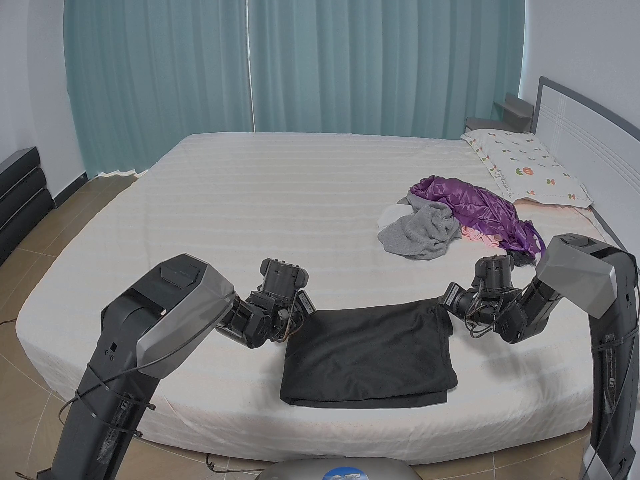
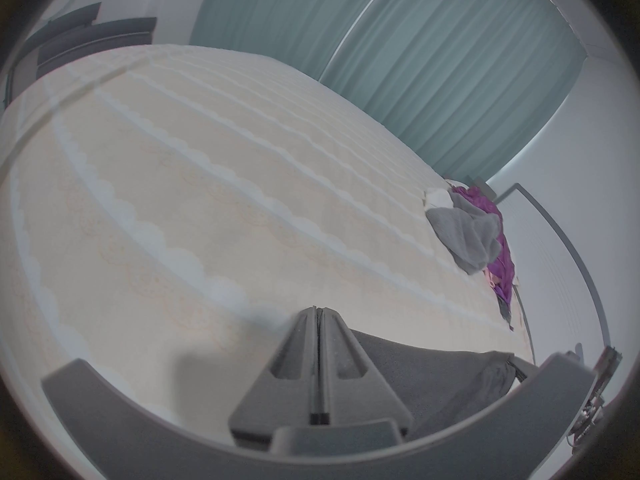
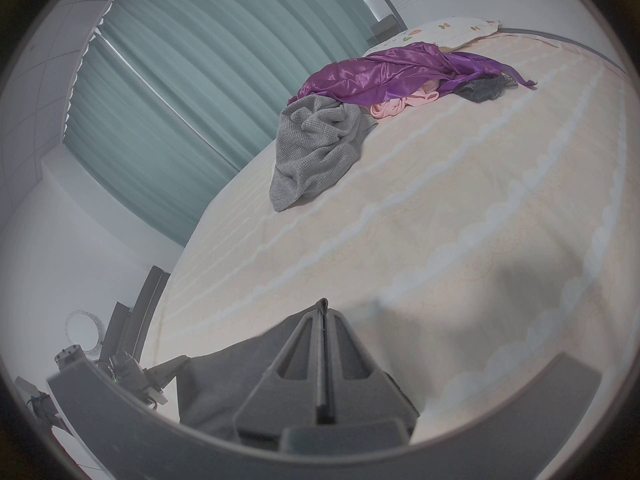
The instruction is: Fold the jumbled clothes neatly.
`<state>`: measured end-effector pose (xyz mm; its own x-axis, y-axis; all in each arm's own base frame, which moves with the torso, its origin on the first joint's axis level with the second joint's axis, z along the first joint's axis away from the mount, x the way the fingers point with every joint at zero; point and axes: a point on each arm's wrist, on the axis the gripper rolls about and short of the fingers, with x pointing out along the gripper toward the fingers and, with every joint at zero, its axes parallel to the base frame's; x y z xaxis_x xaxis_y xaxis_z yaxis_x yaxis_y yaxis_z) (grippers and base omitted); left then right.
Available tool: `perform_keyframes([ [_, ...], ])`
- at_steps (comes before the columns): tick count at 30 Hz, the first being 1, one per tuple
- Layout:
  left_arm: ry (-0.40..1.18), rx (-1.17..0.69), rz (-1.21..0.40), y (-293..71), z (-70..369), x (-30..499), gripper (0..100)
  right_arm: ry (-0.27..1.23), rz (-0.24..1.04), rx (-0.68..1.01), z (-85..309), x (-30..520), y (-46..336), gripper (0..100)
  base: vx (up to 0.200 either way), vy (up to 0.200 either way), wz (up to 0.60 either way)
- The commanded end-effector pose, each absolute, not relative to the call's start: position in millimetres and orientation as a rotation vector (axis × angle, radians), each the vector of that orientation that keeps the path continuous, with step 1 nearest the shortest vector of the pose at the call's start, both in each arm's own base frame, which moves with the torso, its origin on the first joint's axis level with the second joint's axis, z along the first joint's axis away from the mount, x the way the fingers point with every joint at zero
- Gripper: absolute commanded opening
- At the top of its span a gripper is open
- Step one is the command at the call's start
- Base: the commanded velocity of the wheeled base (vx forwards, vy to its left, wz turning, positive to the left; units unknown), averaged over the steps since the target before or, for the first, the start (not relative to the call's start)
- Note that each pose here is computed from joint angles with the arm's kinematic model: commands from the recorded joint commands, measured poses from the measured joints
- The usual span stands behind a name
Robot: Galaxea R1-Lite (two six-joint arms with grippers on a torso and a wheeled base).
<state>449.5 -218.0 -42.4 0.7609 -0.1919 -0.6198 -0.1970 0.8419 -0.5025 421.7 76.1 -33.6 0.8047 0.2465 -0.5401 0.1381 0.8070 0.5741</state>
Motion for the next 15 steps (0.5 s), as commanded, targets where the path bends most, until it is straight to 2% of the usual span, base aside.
perform_keyframes([
  [1,0.702,-0.593,0.043,-212,-43,451,0,0.640,0.063,0.640,-35,424,76,0,0.000,0.000,0.00],
  [15,0.700,-0.628,0.081,-206,-43,451,0,0.634,0.040,0.628,-44,442,79,0,0.000,0.000,0.00],
])
